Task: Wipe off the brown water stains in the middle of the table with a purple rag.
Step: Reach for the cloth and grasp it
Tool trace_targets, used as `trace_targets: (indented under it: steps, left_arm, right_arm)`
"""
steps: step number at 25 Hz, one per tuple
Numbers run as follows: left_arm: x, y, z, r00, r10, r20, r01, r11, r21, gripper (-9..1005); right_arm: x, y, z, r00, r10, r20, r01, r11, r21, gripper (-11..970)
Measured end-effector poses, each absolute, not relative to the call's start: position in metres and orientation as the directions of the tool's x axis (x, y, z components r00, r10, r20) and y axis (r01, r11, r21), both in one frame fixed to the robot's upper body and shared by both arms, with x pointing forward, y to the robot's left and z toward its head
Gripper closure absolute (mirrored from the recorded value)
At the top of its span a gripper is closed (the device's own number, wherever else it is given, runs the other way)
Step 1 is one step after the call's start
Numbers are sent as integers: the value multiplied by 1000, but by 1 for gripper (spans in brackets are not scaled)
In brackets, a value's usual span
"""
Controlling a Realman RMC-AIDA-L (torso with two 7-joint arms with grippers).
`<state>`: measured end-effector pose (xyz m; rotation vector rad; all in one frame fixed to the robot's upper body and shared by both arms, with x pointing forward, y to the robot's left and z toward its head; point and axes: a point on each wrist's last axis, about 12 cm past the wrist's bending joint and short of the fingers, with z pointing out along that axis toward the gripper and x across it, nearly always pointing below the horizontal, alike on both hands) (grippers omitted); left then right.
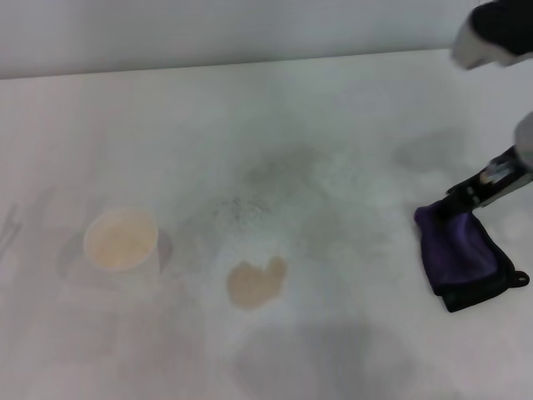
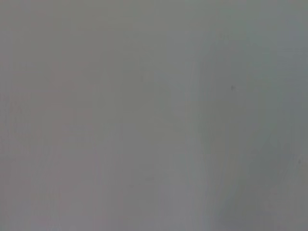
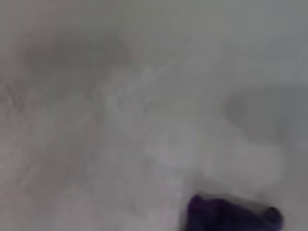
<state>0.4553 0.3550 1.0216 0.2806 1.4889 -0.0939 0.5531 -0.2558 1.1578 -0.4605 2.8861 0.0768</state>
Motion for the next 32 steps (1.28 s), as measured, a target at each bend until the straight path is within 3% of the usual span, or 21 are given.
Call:
trace_targets:
  steps: [8, 22, 32]
  left_arm:
    - [454, 359, 1023, 93, 112, -989, 212, 969, 130, 110]
    - [453, 359, 1022, 89, 125, -988, 212, 967, 141, 110]
    - [454, 358, 1022, 87, 128, -988, 216, 966, 144, 111]
  right_arm:
    - [551, -241, 1132, -940, -324, -111, -316, 945, -84, 105]
    - [558, -243, 1115, -942, -327, -75, -318, 941, -116, 270]
    - [563, -235, 1115, -927, -366, -80, -355, 926, -125, 485]
